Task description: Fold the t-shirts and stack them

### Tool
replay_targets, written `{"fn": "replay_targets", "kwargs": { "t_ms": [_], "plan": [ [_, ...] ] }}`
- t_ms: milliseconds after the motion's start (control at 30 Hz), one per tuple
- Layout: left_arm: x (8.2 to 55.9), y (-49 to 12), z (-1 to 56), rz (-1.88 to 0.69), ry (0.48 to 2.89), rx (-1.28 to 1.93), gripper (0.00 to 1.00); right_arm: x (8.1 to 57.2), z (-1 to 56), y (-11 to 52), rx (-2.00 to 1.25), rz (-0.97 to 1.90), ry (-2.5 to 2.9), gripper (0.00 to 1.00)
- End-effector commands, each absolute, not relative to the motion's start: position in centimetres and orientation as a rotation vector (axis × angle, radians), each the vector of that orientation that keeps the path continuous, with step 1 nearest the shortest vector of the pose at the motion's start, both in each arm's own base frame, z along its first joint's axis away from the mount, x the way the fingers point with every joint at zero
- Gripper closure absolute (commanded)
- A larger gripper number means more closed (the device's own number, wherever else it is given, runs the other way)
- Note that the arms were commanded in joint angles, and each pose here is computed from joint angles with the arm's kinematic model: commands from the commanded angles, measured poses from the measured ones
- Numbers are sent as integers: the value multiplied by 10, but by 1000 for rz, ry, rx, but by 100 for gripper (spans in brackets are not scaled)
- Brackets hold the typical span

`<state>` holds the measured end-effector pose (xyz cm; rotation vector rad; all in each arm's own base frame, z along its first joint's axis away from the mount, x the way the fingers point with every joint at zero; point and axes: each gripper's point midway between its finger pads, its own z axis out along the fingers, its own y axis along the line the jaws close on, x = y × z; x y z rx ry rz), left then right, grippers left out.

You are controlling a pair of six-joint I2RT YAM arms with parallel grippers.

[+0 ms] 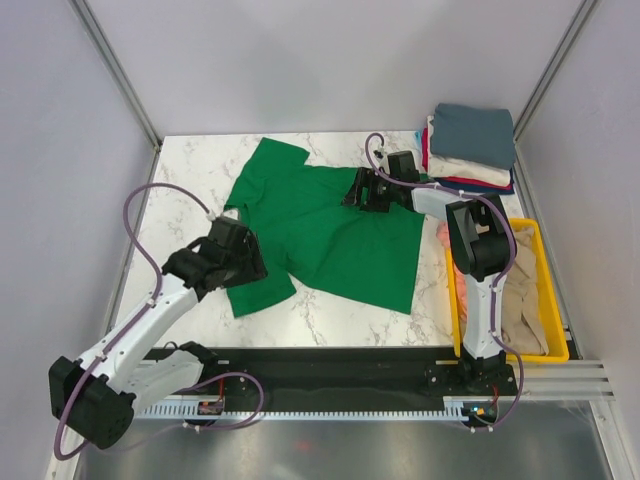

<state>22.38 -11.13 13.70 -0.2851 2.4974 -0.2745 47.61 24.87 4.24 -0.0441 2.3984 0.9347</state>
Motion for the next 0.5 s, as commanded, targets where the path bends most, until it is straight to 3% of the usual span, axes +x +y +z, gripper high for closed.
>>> {"fn": "replay_targets", "kwargs": {
  "t_ms": [0, 367, 467],
  "plan": [
    [199, -96, 121, -197, 2555, -355, 31, 450, -4, 244, -5, 901, 2557, 14],
    [222, -100, 81, -210, 2479, -533, 37, 446, 0, 248, -8, 917, 2549, 14],
    [219, -102, 64, -200, 2525, -583, 27, 447, 8, 245, -17, 859, 2530, 14]
  ]
}}
